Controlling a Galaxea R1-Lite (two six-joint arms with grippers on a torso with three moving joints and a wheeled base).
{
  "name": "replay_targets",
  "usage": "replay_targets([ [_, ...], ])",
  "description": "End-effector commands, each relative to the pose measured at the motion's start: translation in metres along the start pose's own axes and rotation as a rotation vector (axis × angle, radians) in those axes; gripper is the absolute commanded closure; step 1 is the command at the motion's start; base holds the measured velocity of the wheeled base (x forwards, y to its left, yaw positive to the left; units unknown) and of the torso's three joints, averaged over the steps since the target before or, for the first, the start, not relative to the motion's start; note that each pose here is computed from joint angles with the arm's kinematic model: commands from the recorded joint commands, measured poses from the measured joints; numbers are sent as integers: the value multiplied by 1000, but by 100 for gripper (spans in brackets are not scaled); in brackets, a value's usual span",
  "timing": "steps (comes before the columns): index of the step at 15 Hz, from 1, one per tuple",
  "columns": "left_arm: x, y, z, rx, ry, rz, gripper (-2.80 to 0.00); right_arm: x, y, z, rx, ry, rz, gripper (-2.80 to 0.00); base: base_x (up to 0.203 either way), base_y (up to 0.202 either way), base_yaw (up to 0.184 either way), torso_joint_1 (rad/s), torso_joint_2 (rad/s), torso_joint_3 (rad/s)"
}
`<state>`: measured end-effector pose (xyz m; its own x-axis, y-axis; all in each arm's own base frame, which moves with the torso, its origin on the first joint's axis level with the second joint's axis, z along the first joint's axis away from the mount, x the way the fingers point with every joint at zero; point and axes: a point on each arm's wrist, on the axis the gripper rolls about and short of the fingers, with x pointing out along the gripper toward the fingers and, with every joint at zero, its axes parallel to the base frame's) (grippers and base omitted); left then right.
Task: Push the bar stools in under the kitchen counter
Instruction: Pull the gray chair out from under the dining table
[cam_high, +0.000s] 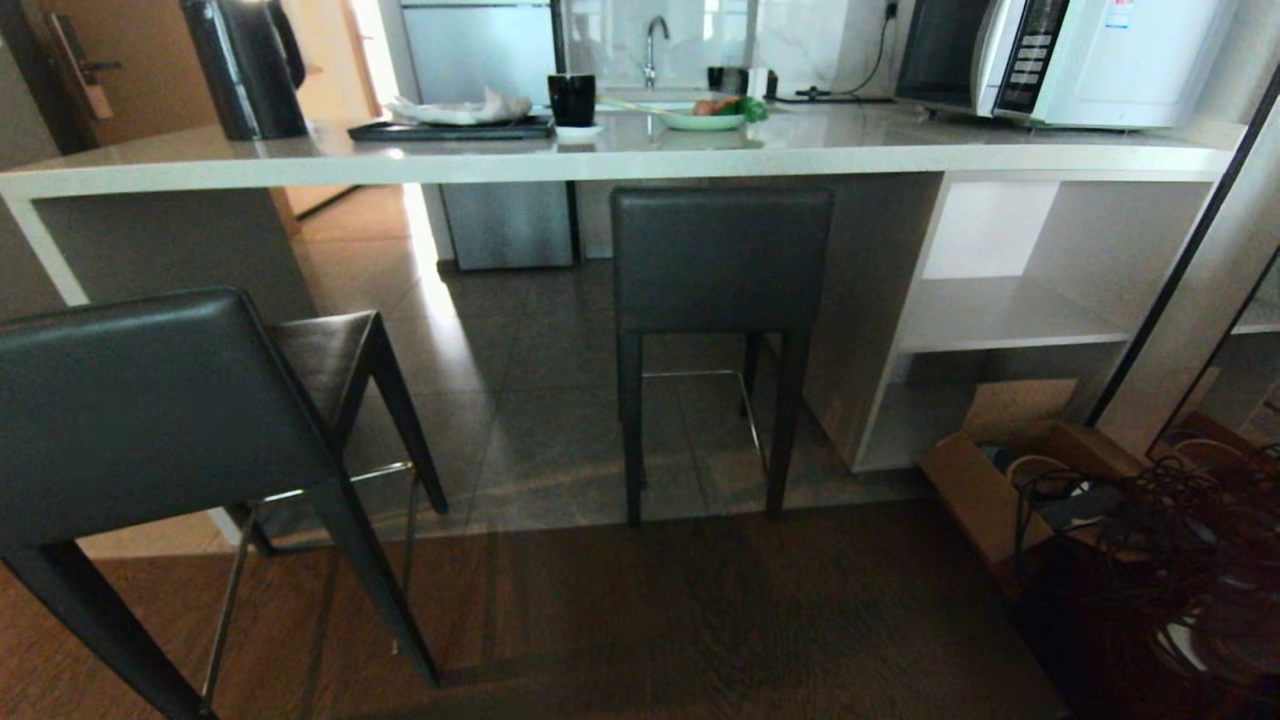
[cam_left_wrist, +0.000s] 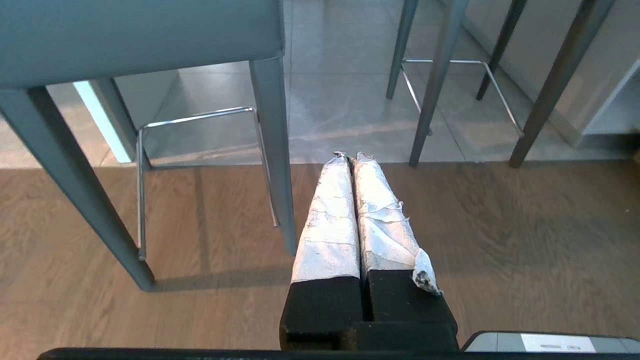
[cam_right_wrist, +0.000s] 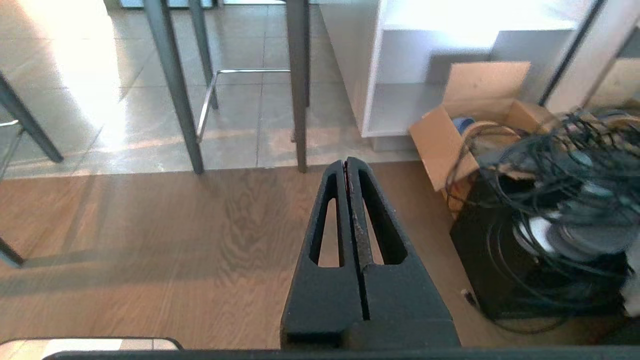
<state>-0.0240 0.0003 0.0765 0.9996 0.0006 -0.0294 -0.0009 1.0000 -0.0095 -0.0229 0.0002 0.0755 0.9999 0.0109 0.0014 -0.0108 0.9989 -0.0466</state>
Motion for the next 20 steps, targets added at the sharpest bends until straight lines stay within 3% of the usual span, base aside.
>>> replay_targets([
  [1, 0, 0, 0, 0, 0, 1, 0, 0, 0, 0, -1, 1, 1, 0, 0, 0, 0, 0, 0, 0],
  [6, 0, 0, 0, 0, 0, 1, 0, 0, 0, 0, -1, 1, 1, 0, 19, 0, 1, -1, 0, -1],
  [20, 0, 0, 0, -1, 0, 2, 0, 0, 0, 0, -1, 1, 1, 0, 194, 0, 1, 3, 4, 2],
])
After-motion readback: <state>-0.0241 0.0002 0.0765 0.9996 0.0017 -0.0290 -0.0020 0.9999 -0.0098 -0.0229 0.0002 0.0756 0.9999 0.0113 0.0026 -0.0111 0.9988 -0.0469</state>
